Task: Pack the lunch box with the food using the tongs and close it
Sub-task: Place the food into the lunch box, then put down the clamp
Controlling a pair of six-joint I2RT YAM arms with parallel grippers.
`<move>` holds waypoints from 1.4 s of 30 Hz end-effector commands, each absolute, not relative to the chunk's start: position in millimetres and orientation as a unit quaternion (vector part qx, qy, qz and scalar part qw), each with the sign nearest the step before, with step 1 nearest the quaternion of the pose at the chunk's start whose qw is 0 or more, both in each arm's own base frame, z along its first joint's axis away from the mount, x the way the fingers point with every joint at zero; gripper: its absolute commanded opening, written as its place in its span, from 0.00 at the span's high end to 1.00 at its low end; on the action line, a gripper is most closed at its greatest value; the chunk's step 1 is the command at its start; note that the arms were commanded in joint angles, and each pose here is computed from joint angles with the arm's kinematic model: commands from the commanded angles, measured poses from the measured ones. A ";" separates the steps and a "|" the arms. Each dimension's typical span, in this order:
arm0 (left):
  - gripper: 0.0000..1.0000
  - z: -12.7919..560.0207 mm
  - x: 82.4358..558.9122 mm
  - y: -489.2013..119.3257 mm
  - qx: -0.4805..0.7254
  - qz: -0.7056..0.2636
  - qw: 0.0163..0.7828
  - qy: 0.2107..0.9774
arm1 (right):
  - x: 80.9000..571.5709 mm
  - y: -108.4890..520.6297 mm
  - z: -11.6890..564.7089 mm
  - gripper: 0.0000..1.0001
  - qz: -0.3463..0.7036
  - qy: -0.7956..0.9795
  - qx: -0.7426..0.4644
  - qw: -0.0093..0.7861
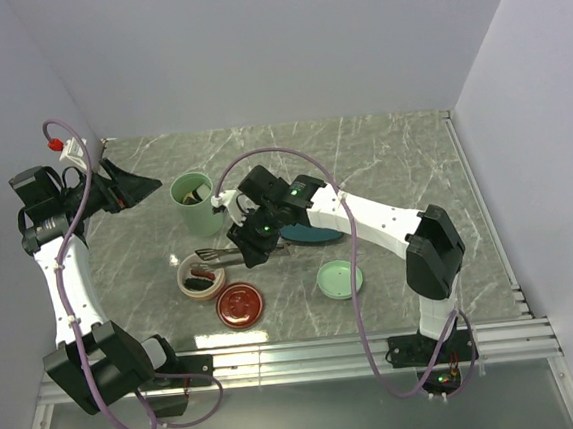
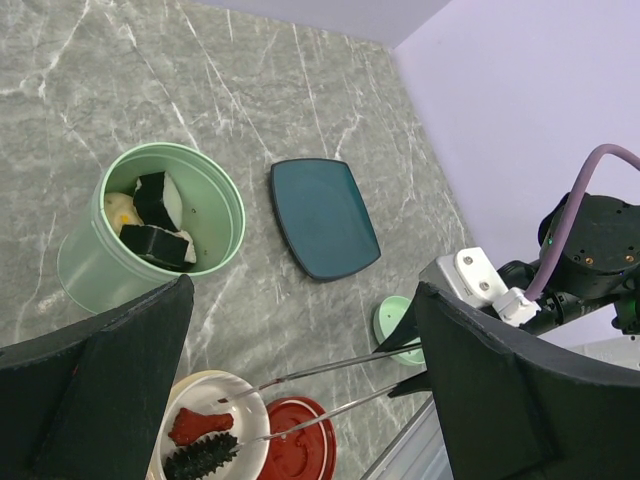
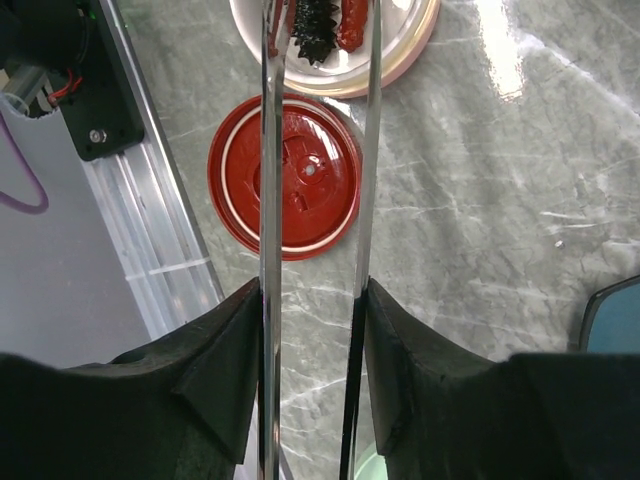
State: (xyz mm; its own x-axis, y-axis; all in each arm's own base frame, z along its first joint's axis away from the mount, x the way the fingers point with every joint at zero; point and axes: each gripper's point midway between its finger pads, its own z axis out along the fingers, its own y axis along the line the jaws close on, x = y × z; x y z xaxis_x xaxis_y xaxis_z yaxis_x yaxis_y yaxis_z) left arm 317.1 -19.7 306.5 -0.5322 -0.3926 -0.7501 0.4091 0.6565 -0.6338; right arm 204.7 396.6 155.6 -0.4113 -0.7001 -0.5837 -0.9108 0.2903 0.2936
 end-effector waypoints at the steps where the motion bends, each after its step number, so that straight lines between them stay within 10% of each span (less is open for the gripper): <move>1: 0.01 321.4 312.1 -22.7 0.034 -0.409 0.502 0.761 | 208.7 401.8 191.9 0.52 0.322 0.767 -0.510 0.218; 24: 0.01 331.0 309.4 -25.2 0.047 -0.412 0.503 0.758 | 316.1 122.2 156.9 0.55 0.169 0.784 -0.542 0.252; 42: 0.01 334.2 311.6 -20.9 0.044 -0.398 0.501 0.767 | 347.5 73.2 89.6 0.39 0.165 0.763 -0.601 0.174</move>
State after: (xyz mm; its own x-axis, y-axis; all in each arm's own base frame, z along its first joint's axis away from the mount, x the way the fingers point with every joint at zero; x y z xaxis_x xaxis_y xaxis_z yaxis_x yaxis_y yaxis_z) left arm 311.6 -22.2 321.9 -0.5255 -0.3618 -0.7700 0.4334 0.6649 -0.6083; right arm 332.1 79.9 84.6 -0.2801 -0.8392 -0.4662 -0.9598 0.2541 0.1192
